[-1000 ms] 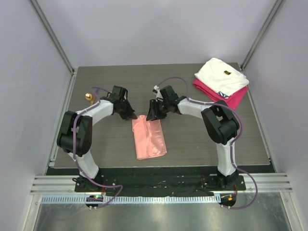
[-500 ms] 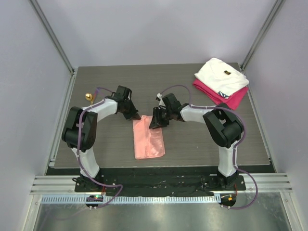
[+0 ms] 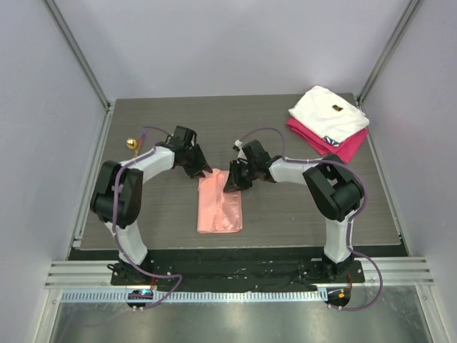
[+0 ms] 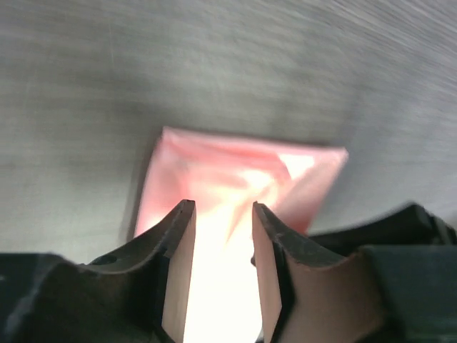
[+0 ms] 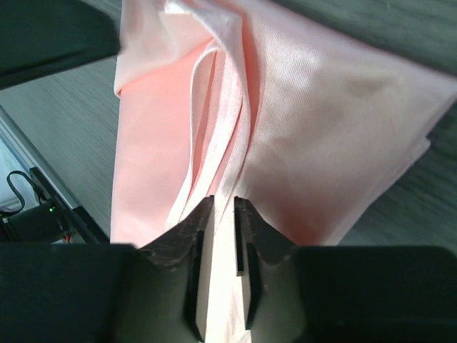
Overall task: Fold the napkin into a case and place the utensils inside
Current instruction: Smooth out the 2/3-rectangle-folded napkin at the center of the board.
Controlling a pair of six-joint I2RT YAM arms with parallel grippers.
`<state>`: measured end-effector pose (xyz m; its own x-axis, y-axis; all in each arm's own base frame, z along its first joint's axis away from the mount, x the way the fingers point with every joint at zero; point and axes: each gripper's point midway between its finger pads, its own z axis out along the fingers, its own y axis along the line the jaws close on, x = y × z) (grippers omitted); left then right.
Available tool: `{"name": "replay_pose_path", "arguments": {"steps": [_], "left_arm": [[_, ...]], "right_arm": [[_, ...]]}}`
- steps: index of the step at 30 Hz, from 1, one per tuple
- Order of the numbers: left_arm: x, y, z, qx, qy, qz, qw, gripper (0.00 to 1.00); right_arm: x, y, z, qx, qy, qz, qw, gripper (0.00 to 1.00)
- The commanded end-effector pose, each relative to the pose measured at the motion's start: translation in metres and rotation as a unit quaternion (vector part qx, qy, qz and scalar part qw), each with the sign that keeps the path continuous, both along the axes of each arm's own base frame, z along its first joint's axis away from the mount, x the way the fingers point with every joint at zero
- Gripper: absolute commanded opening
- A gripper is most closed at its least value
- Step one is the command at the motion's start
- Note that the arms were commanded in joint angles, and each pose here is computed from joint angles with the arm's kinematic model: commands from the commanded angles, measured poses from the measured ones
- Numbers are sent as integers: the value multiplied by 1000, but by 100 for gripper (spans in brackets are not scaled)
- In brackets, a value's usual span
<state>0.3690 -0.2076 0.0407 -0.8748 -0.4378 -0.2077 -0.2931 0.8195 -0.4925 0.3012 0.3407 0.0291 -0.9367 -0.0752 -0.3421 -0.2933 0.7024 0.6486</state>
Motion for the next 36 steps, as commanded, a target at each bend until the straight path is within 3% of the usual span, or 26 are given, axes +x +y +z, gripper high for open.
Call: {"name": "replay_pose_path", "arguments": {"steps": [1,6,10,16,26,36], "left_arm": [[-13,6,59,6,-84,-23,996,45],[-75,8,66,56,-79,-75,992,47],[-129,-10,61,70,-78,-105,989,47],[-174,-15,50,156,-85,-136,975,43],[-195,-26,27,262,-82,-175,946,43],[-201,-32,12,289,-80,-188,935,34]], "right_arm": [[-6,2,43,24,-54,-3,998,28],[-38,9,65,56,-62,8,996,37],[-56,3,73,82,-60,2,995,37],[-75,-12,76,83,-55,-2,995,36],[-95,-34,62,68,-35,-23,997,36],[-94,-32,59,69,-32,-24,997,36]]}}
